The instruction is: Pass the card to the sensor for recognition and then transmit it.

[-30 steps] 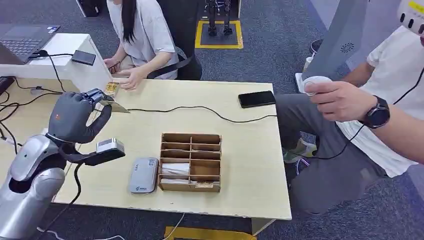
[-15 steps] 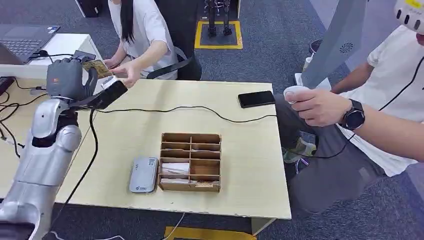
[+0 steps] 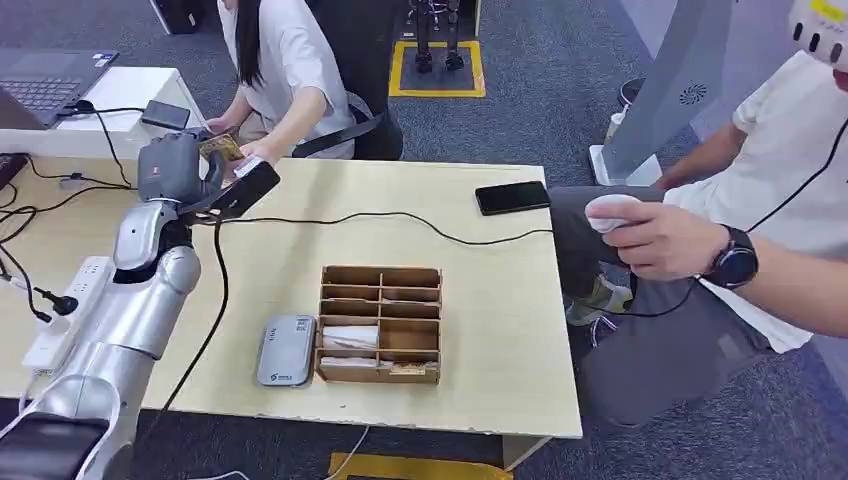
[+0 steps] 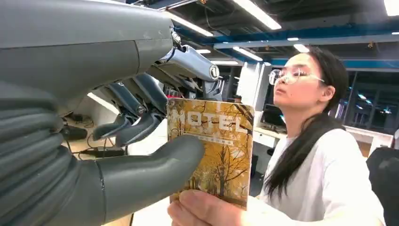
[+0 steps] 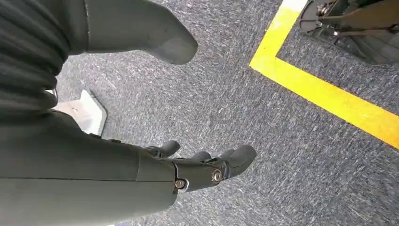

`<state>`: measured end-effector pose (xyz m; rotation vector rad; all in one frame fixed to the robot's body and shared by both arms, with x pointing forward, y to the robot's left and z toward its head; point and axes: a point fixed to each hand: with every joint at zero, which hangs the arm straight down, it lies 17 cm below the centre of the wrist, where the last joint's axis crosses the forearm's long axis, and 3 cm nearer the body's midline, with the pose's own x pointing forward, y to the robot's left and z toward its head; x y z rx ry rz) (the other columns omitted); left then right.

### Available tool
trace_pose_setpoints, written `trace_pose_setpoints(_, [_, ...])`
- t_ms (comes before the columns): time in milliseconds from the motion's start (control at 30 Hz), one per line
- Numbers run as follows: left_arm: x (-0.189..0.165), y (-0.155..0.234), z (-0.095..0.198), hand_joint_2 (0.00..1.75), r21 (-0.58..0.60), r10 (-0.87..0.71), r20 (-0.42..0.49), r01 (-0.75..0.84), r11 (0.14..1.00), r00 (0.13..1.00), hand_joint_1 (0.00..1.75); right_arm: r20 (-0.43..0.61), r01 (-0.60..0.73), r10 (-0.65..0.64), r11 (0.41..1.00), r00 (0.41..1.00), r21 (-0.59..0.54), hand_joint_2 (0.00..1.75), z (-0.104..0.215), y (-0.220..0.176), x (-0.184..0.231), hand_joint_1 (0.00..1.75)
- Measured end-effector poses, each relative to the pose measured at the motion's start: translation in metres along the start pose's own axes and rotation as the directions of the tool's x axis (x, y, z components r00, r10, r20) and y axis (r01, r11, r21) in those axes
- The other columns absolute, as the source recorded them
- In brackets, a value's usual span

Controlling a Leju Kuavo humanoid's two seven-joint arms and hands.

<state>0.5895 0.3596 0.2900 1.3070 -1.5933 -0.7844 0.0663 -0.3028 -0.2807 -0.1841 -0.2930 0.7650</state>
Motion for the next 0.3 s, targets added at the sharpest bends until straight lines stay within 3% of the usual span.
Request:
trace_pose_setpoints(167, [-0.001,-0.003,0.002,1.75,0.001,-0.019,0.017,0.019,1.0,1.0,0.0,0.011,0.001,0.0,1.0,1.0,-0.004,1.75,0.0,-0.001,0.002,0.0])
trace_pose_setpoints(300, [-0.025,0.003,0.02,1.75,0.058,-0.057,0.015,0.056,0.997,0.998,0.0,0.003,0.009,-0.009,1.0,1.0,-0.004,1.75,0.0,0.001,-0.001,0.0])
